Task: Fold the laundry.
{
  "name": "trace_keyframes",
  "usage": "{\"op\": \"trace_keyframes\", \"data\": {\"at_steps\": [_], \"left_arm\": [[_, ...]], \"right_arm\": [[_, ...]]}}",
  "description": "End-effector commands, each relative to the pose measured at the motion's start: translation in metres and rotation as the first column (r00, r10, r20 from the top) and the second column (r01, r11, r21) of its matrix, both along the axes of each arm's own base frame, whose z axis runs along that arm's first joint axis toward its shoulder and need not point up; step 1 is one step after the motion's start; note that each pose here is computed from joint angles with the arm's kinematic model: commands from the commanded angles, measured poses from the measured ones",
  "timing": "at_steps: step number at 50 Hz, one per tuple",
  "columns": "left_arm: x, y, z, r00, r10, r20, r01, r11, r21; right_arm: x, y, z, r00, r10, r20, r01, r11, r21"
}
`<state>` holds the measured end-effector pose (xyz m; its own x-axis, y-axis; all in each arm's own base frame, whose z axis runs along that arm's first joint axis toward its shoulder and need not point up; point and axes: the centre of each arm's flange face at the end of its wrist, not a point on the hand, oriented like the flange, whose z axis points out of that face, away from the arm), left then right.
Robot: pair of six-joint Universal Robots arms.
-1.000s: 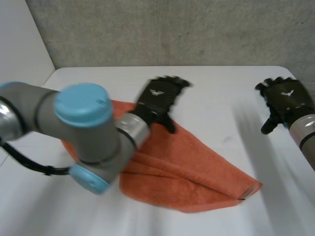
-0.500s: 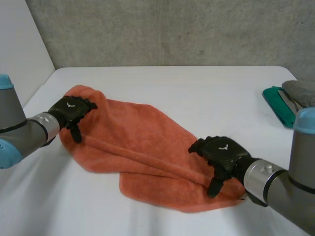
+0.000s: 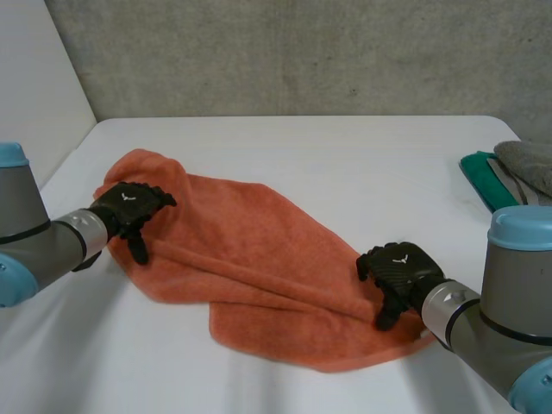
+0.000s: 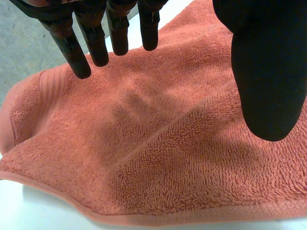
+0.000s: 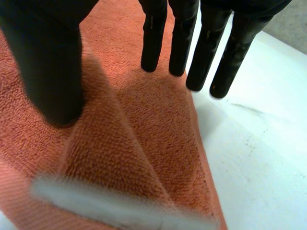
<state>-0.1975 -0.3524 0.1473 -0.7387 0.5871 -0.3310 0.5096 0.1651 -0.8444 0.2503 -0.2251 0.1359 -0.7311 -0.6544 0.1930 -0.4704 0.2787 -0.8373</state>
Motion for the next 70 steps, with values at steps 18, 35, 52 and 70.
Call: {"op": "trace_keyframes", "data": {"at_steps": [18,35,52,70], "left_arm": [[0.002,0.006,0.018,0.999,0.021,-0.043,-0.022,1.000,-0.022],[0.005,0.031,0.032,0.998,0.025,-0.056,-0.029,0.997,-0.071],[0.008,0.020,0.031,0.998,0.036,-0.060,-0.044,0.987,-0.154],[0.047,-0.040,0.001,0.991,0.132,-0.027,-0.135,0.972,-0.191]], "right_arm": [[0.003,-0.018,0.007,1.000,-0.009,0.018,0.011,0.996,-0.090],[0.018,-0.177,0.039,0.948,-0.156,-0.278,-0.043,0.803,-0.594],[0.028,-0.214,0.027,0.950,-0.194,-0.246,-0.015,0.757,-0.653],[-0.001,-0.069,0.043,0.997,-0.071,0.030,0.071,0.997,-0.016]]}}
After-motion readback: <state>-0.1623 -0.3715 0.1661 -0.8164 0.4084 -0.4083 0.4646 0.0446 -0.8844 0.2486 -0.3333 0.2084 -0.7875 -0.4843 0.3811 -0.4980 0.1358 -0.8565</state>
